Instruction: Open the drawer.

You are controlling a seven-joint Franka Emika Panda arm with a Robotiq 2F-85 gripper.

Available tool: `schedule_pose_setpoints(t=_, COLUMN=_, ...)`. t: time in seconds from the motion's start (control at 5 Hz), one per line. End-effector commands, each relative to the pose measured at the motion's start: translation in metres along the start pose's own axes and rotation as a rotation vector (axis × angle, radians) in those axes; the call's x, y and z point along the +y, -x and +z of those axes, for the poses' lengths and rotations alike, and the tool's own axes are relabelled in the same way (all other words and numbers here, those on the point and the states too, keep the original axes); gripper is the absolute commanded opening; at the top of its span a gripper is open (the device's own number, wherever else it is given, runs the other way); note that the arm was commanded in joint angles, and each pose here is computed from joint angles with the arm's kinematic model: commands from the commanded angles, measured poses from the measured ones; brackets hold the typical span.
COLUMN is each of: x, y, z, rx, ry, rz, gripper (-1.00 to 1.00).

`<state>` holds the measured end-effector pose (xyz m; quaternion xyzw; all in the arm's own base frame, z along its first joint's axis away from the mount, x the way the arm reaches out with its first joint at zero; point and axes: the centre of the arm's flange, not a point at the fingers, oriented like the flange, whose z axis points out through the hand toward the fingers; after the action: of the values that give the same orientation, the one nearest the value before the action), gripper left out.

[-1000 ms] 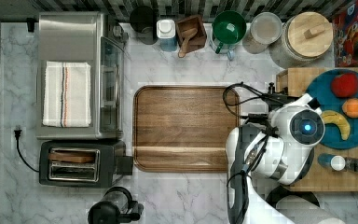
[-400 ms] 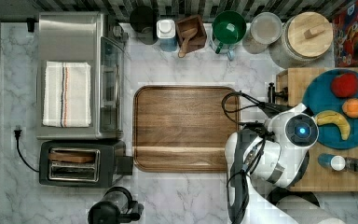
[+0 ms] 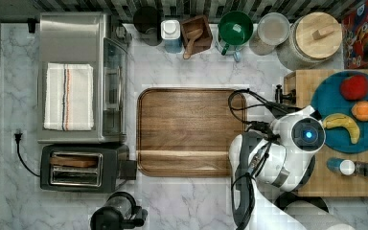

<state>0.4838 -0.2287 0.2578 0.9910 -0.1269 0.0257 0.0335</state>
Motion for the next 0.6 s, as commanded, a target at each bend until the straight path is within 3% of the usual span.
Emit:
schedule_pose_setpoints(t=0.2, x=-0.137, y=0.014, z=0.003, rx=0.042, ry=-0.057, rz=-0.094, gripper=1.0)
schedule_pose_setpoints(t=0.6, x=-0.19, y=0.039, z=-0.005, rx=0.02, ry=-0.057, rz=-0.095, gripper=1.0)
